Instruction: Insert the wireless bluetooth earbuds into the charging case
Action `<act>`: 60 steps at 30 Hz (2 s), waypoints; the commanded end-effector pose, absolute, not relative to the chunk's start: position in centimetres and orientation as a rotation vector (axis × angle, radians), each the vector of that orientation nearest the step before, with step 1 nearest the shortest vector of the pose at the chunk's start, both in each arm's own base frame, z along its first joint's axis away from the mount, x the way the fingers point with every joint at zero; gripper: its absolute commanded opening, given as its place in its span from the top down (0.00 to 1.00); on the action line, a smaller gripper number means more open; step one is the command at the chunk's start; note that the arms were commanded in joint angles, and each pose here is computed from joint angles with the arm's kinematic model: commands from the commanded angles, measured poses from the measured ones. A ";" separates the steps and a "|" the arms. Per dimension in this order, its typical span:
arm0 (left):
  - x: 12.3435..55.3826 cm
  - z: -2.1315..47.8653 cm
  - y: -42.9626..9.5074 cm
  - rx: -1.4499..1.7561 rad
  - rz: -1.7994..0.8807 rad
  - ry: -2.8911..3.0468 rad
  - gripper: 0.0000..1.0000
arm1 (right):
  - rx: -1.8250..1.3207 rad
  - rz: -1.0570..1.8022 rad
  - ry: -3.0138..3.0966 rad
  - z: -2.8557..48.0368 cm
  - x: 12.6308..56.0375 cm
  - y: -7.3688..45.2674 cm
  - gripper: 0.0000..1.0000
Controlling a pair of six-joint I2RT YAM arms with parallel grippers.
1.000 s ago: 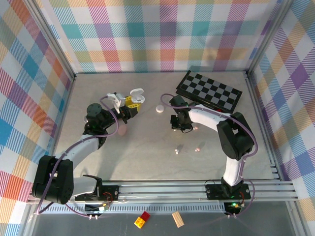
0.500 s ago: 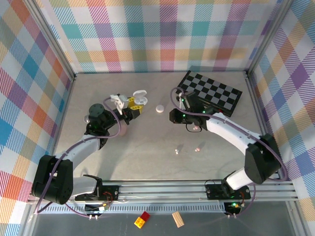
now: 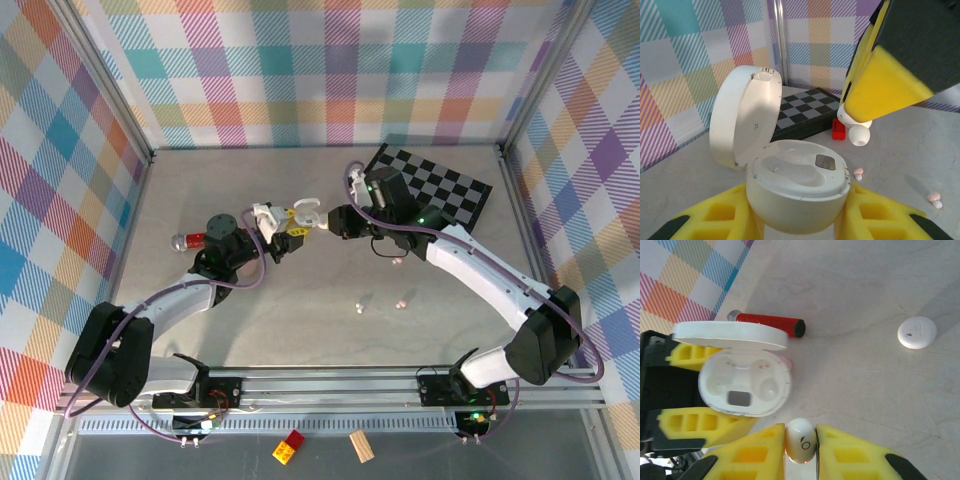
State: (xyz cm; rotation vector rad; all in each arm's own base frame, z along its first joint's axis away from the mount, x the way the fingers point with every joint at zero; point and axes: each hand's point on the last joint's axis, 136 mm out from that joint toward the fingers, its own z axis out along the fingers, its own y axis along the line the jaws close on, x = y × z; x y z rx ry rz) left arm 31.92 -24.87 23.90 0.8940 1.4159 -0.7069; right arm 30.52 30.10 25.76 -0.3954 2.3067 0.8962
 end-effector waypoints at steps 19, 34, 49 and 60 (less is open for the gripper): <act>31.9 24.3 -27.4 0.969 -0.685 1.366 0.67 | -0.504 0.915 2.297 26.3 31.2 33.9 0.80; 32.1 24.3 -27.8 0.967 -0.691 1.368 0.67 | -0.497 0.920 2.314 25.5 31.2 34.1 0.80; 32.5 24.9 -28.0 0.921 -0.729 1.363 0.67 | -0.498 0.933 2.201 27.3 29.9 32.6 0.56; 33.3 27.2 -25.5 0.809 -0.799 1.326 0.67 | -0.370 0.784 2.171 24.1 26.6 25.6 0.49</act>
